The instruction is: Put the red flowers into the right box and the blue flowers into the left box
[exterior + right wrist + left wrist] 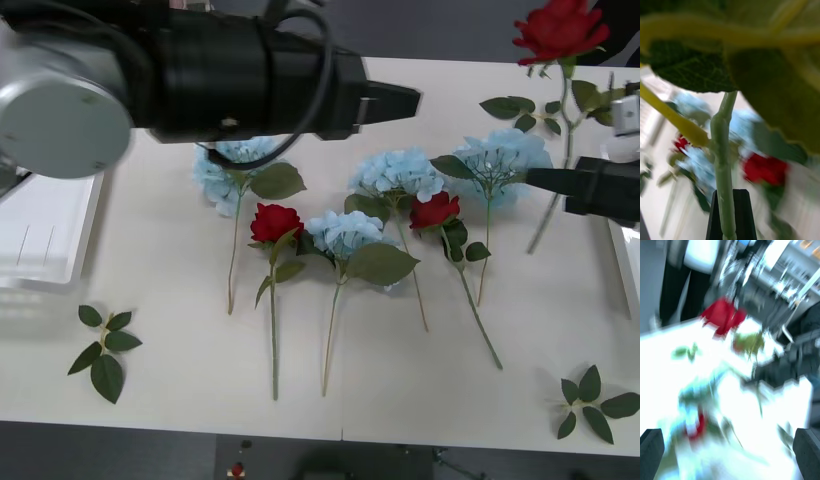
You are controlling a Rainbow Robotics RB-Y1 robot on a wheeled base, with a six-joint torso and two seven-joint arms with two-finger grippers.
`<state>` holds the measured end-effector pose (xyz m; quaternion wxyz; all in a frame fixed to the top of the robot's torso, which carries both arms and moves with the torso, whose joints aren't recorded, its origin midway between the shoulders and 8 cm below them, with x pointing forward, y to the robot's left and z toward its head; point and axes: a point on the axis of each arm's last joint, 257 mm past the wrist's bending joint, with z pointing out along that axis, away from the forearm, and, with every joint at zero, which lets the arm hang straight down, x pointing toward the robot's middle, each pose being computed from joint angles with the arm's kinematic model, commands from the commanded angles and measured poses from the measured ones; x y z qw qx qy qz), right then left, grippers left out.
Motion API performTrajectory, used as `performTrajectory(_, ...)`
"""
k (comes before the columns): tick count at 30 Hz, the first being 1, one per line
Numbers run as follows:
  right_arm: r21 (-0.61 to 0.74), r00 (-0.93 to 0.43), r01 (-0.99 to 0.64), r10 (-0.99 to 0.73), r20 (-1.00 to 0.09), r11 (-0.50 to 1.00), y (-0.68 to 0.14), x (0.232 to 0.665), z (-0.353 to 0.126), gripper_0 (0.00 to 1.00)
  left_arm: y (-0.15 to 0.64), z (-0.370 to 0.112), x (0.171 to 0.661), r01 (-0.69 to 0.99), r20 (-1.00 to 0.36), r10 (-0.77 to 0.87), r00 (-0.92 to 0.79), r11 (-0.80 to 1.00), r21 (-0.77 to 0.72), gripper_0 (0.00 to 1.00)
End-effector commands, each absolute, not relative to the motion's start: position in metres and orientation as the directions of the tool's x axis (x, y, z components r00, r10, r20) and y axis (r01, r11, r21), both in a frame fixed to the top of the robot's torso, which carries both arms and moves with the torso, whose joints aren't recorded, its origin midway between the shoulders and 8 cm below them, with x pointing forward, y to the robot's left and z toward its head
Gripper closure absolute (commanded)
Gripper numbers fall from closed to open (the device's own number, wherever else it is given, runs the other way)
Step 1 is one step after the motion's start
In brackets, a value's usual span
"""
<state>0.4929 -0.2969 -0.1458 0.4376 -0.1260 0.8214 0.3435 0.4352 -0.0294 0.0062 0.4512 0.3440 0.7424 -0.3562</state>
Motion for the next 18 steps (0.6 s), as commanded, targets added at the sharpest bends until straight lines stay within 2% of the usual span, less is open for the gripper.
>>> performTrajectory(1, 0.459, -0.709, -0.284, 0.138, -0.692, 0.842, -0.404, 0.476, -0.161, 1.00, 0.067, -0.031, 0.439, 0.713, -0.802, 0.281, -0.527, 0.659, -0.238, 0.00)
performTrajectory(4, 0.388, -0.753, -0.116, 0.174, -0.635, 0.914, -0.487, 0.462, -0.169, 1.00, 0.126, -0.083, 0.452, 0.566, -0.684, 0.223, -0.694, 0.757, -0.328, 0.00)
performTrajectory(8, 0.272, -0.760, 0.089, 0.242, -0.603, 0.958, -0.575, 0.444, -0.178, 1.00, 0.164, -0.131, 0.479, 0.430, -0.604, 0.136, -0.786, 0.821, -0.375, 0.00)
performTrajectory(12, 0.211, -0.734, 0.166, 0.264, -0.625, 0.963, -0.609, 0.443, -0.186, 1.00, 0.175, -0.162, 0.506, 0.359, -0.576, 0.097, -0.812, 0.861, -0.360, 0.00)
performTrajectory(18, 0.210, -0.666, 0.273, 0.342, -0.664, 0.939, -0.622, 0.461, -0.205, 1.00, 0.178, -0.202, 0.543, 0.305, -0.548, 0.104, -0.830, 0.907, -0.290, 0.00)
